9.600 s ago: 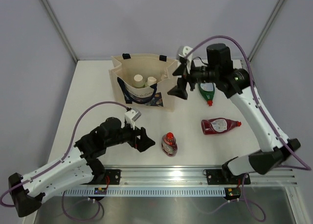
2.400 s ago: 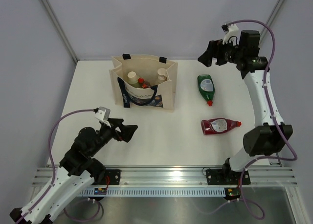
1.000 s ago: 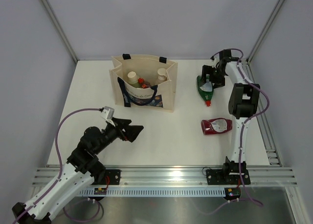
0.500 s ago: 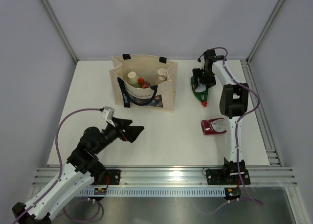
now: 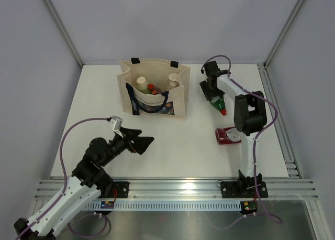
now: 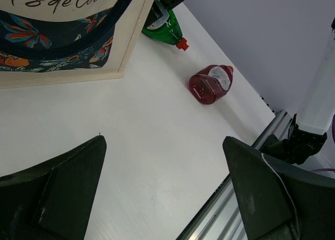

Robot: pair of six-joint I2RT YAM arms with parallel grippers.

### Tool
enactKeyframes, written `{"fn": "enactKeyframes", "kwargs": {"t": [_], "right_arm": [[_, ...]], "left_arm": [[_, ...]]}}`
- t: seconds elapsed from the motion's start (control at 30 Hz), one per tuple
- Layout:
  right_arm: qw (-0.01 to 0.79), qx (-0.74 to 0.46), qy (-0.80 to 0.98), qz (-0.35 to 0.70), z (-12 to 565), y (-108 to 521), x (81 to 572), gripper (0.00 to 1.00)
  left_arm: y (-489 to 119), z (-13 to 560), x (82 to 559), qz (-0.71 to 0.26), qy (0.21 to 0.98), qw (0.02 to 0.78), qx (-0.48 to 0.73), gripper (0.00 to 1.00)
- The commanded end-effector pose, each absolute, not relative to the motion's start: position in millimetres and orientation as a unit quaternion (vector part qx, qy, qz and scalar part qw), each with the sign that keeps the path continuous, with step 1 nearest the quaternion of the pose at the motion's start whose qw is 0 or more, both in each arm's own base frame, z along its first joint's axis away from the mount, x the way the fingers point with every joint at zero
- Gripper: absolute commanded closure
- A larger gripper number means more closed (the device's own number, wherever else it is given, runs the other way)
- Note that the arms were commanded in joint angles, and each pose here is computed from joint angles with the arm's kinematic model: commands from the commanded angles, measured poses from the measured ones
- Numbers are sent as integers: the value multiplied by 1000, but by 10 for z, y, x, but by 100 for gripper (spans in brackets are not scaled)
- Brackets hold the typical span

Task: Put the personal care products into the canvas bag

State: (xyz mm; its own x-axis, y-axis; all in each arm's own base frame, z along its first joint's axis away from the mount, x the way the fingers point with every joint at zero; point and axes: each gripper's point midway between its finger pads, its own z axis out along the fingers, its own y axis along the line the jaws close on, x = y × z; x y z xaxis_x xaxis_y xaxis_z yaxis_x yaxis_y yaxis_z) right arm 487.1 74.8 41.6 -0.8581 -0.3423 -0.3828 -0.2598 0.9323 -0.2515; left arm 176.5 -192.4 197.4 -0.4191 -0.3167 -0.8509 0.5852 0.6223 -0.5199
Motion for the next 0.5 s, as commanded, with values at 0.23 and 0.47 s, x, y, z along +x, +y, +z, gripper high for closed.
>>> {"fn": "enactKeyframes", "kwargs": {"t": [0.23,0.47], "right_arm": [[198,-268,901,-277,329,493,4681,65],[190,-298,913,-204,305,705,4616,57]], "left_arm": [[-1935,2063,1741,-439,711,541,95,1],[-1921,2061,1726,-436,713,541,97,1]]}}
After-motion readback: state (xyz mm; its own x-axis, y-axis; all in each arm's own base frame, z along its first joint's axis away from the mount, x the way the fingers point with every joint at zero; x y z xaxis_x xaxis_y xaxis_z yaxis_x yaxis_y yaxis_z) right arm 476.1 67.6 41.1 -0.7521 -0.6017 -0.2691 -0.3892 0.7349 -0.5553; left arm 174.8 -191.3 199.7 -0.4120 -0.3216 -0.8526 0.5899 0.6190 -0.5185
